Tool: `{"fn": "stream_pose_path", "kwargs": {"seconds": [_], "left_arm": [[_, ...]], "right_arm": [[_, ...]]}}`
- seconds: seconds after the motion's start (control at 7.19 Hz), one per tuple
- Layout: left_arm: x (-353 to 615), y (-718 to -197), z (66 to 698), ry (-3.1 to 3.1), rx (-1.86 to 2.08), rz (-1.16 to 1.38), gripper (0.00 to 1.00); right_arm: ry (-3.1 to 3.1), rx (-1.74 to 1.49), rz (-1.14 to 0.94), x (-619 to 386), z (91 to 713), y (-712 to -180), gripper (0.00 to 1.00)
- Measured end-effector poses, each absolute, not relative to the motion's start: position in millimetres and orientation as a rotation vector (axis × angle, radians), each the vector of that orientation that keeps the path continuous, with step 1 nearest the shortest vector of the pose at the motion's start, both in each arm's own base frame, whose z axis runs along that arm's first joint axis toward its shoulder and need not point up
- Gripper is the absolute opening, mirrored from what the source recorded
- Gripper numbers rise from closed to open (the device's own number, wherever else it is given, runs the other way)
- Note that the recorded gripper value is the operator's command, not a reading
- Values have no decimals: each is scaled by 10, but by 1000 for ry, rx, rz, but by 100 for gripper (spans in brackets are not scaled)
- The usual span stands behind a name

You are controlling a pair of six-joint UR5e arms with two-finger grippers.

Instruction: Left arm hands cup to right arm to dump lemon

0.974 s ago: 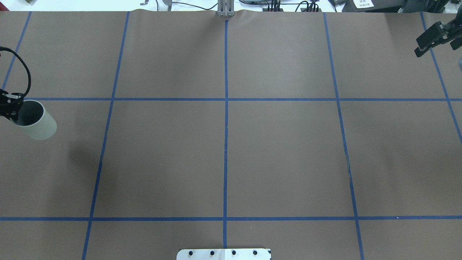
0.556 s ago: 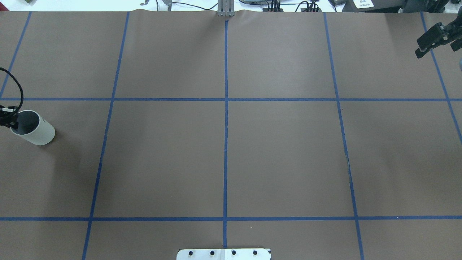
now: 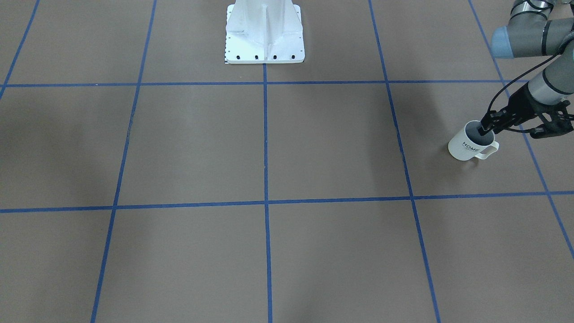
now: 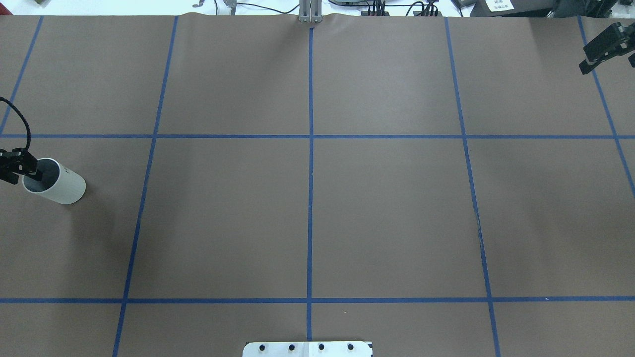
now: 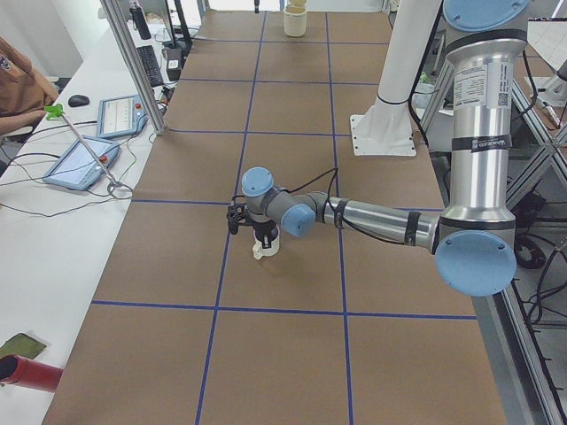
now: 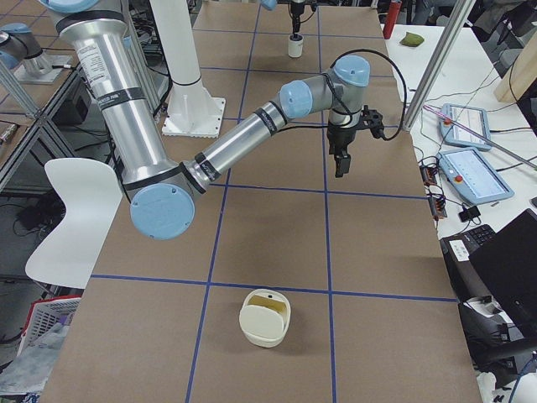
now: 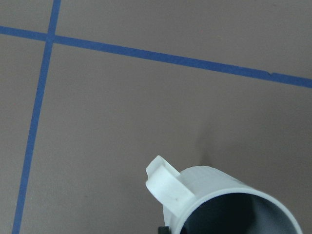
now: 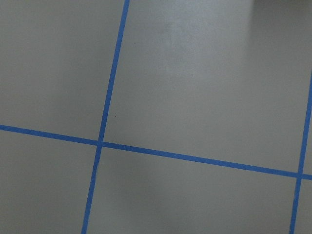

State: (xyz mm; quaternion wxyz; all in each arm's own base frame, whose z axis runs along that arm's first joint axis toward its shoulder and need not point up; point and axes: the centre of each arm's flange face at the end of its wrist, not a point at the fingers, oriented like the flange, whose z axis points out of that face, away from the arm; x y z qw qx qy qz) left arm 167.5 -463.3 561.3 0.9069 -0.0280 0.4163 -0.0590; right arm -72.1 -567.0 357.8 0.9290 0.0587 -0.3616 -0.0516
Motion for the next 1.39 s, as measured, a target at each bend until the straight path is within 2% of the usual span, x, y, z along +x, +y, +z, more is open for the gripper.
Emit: {"fn": "stream_pose_path", "kwargs": {"seconds": [0.42, 0.83, 1.11, 1.39], "left_arm": [[1109, -4864, 5533, 830, -11, -102, 100], [99, -5490, 5266, 749, 80, 48, 100], [-284, -5586, 5455, 728, 72, 17, 100], [-432, -5559, 5598, 730, 46, -58, 100]], "right_arm": [[-716, 112, -99, -716, 3716, -5637, 100], [-735, 62, -39, -290, 4242, -5556, 100], [-809, 40, -28, 349, 4854, -5273, 100], [-841, 12, 30, 749, 5487, -4744, 100]]}}
